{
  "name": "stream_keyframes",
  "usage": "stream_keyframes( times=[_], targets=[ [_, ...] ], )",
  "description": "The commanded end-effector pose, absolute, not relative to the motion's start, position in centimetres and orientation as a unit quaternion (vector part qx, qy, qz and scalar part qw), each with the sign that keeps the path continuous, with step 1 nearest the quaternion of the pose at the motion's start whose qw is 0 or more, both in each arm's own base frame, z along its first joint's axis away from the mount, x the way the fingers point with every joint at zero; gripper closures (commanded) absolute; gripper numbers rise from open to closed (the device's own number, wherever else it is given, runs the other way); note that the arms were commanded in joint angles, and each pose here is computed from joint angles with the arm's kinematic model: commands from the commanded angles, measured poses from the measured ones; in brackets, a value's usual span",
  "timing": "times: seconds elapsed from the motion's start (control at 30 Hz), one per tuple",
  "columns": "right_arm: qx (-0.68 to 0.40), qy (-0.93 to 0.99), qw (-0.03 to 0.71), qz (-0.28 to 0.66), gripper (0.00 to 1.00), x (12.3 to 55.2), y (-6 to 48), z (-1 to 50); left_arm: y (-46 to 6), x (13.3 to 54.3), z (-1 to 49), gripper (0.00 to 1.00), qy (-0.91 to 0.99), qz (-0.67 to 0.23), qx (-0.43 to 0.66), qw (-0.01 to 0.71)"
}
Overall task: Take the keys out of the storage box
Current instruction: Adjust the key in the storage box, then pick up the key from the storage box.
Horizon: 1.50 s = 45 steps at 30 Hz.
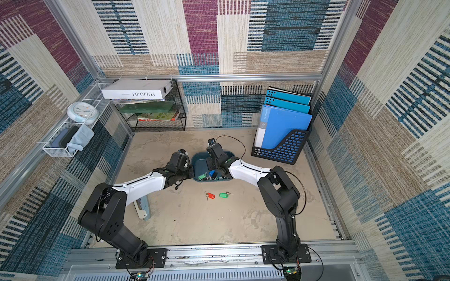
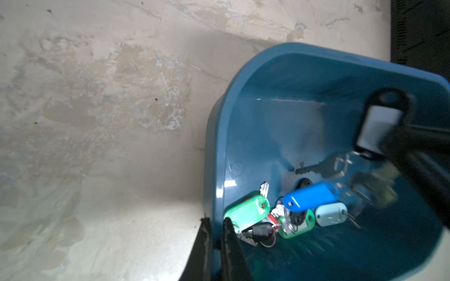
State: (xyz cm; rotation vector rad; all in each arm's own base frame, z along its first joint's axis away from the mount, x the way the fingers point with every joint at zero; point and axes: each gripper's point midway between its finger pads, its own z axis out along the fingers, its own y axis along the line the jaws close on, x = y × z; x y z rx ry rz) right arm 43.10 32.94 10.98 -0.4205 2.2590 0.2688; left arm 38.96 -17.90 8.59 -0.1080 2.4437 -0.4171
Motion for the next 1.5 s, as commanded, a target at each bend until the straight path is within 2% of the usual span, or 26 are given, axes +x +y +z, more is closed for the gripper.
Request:
stream_keyframes(
  times=[0.0, 0.13, 0.17, 0.23, 0.47, 0.6, 0.7, 0.87, 1.0, 1.07, 1.2, 1.33, 1.47],
  targets=[
    [-0.141, 0.898, 0.407, 0.095, 0.94, 44.5, 32.3, 10.6, -18.7, 38.6, 9.5, 1.00, 0.924, -0.187, -0.027, 0.331],
    [-0.142, 0.901, 0.402, 0.080, 0.66, 44.6, 31.8, 10.4, -18.7, 38.3, 9.9, 1.00, 0.920, -0.193, -0.017, 0.341],
    [-0.143, 0.903, 0.398, 0.076, 0.56, 44.4, 31.5, 10.4, -18.7, 38.3, 9.9, 1.00, 0.921, -0.190, -0.015, 0.339],
    [-0.147, 0.906, 0.390, 0.077, 0.47, 43.7, 31.2, 10.7, -18.5, 38.2, 9.8, 1.00, 0.924, -0.183, -0.015, 0.337],
    [-0.170, 0.927, 0.314, 0.111, 0.45, 38.8, 31.1, 9.0, -18.1, 38.4, 8.8, 1.00, 0.931, -0.164, -0.022, 0.325],
    [-0.185, 0.939, 0.265, 0.121, 0.39, 36.4, 31.3, 6.3, -18.0, 38.5, 8.5, 1.00, 0.932, -0.164, -0.025, 0.323],
    [-0.179, 0.950, 0.231, 0.105, 0.37, 35.4, 30.7, 4.3, -17.9, 38.4, 8.6, 1.00, 0.928, -0.167, -0.027, 0.333],
    [-0.156, 0.958, 0.221, 0.098, 0.32, 34.7, 29.8, 3.4, -17.5, 37.9, 9.3, 1.00, 0.912, -0.177, -0.027, 0.369],
    [-0.146, 0.961, 0.225, 0.074, 0.37, 35.4, 29.3, 2.2, -17.7, 37.7, 9.8, 1.00, 0.906, -0.188, -0.019, 0.380],
    [-0.147, 0.961, 0.224, 0.073, 0.46, 35.7, 29.6, 1.9, -17.7, 37.7, 10.0, 1.00, 0.904, -0.191, -0.015, 0.383],
    [-0.147, 0.957, 0.239, 0.069, 0.78, 36.6, 29.9, 2.2, -17.6, 37.5, 10.2, 1.00, 0.903, -0.189, -0.013, 0.387],
    [-0.151, 0.947, 0.271, 0.079, 0.98, 37.5, 30.5, 4.7, -17.6, 37.4, 10.2, 1.00, 0.902, -0.189, -0.012, 0.388],
    [-0.159, 0.936, 0.299, 0.093, 1.00, 38.0, 30.9, 7.3, -17.6, 37.4, 10.1, 1.00, 0.904, -0.187, -0.011, 0.384]
  ],
)
